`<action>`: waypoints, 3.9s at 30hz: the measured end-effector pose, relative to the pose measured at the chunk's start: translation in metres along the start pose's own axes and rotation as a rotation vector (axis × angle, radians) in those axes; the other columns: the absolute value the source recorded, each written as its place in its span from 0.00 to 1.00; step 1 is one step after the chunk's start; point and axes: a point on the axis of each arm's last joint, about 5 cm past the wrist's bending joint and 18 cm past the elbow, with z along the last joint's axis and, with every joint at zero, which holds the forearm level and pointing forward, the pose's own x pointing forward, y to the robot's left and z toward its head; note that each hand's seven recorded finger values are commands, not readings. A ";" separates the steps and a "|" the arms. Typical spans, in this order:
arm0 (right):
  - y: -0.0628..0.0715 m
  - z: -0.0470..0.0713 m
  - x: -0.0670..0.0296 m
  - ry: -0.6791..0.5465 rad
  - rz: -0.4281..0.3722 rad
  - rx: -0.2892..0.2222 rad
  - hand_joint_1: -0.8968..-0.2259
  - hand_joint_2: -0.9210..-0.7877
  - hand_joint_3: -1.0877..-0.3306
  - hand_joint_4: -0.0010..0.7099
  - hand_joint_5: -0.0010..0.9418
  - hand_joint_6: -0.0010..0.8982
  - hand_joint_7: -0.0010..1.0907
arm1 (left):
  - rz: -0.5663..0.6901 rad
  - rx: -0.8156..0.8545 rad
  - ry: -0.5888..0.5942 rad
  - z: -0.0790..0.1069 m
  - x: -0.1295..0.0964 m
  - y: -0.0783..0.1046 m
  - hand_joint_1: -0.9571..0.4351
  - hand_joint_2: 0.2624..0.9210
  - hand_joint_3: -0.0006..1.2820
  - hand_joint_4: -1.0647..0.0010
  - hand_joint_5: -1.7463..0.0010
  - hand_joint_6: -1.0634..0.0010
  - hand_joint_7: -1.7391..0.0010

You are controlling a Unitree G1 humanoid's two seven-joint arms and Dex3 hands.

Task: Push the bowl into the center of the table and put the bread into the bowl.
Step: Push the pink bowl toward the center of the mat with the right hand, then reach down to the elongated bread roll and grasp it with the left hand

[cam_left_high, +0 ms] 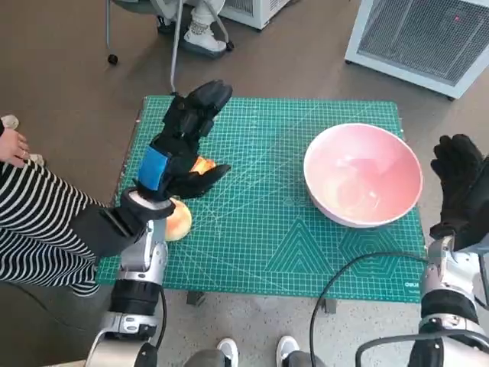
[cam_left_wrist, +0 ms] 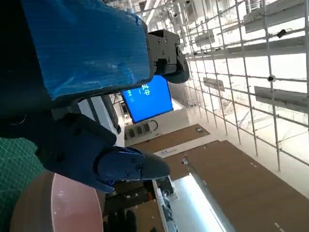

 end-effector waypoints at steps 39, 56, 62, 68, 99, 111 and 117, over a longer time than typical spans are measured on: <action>0.089 -0.013 0.0032 0.174 0.218 0.361 0.36 0.00 0.28 0.19 0.01 0.14 0.24 | 0.018 0.052 0.009 0.007 -0.012 0.010 0.35 0.98 0.18 0.91 0.91 1.00 0.69; 0.133 -0.005 0.0045 0.233 0.287 0.533 0.35 0.00 0.32 0.12 0.00 0.12 0.21 | 0.055 0.088 0.032 0.006 -0.019 0.010 0.32 1.00 0.17 0.89 0.94 1.00 0.71; 0.141 -0.006 0.0024 0.274 0.292 0.572 0.39 0.00 0.29 0.10 0.00 0.15 0.20 | 0.057 0.096 0.029 0.006 -0.019 0.008 0.32 1.00 0.18 0.88 0.95 1.00 0.71; 0.142 -0.004 0.0033 0.270 0.302 0.534 0.41 0.00 0.28 0.09 0.00 0.15 0.20 | 0.048 0.100 0.035 0.005 -0.020 0.007 0.31 1.00 0.18 0.88 0.95 1.00 0.71; 0.111 0.045 0.0008 -0.532 0.629 -0.001 0.18 0.00 0.42 0.21 0.01 0.05 0.44 | -0.009 0.059 -0.011 0.005 -0.001 -0.005 0.30 1.00 0.23 0.87 0.98 1.00 0.72; 0.108 0.050 -0.0169 -0.633 0.683 -0.075 0.12 0.00 0.41 0.24 0.01 0.00 0.51 | -0.057 0.037 -0.068 0.011 0.014 -0.006 0.30 1.00 0.24 0.87 0.98 1.00 0.70; 0.110 0.052 -0.0197 -0.638 0.686 -0.093 0.11 0.00 0.40 0.24 0.01 0.00 0.51 | -0.081 0.040 -0.080 0.013 0.018 -0.005 0.31 1.00 0.24 0.87 0.98 1.00 0.70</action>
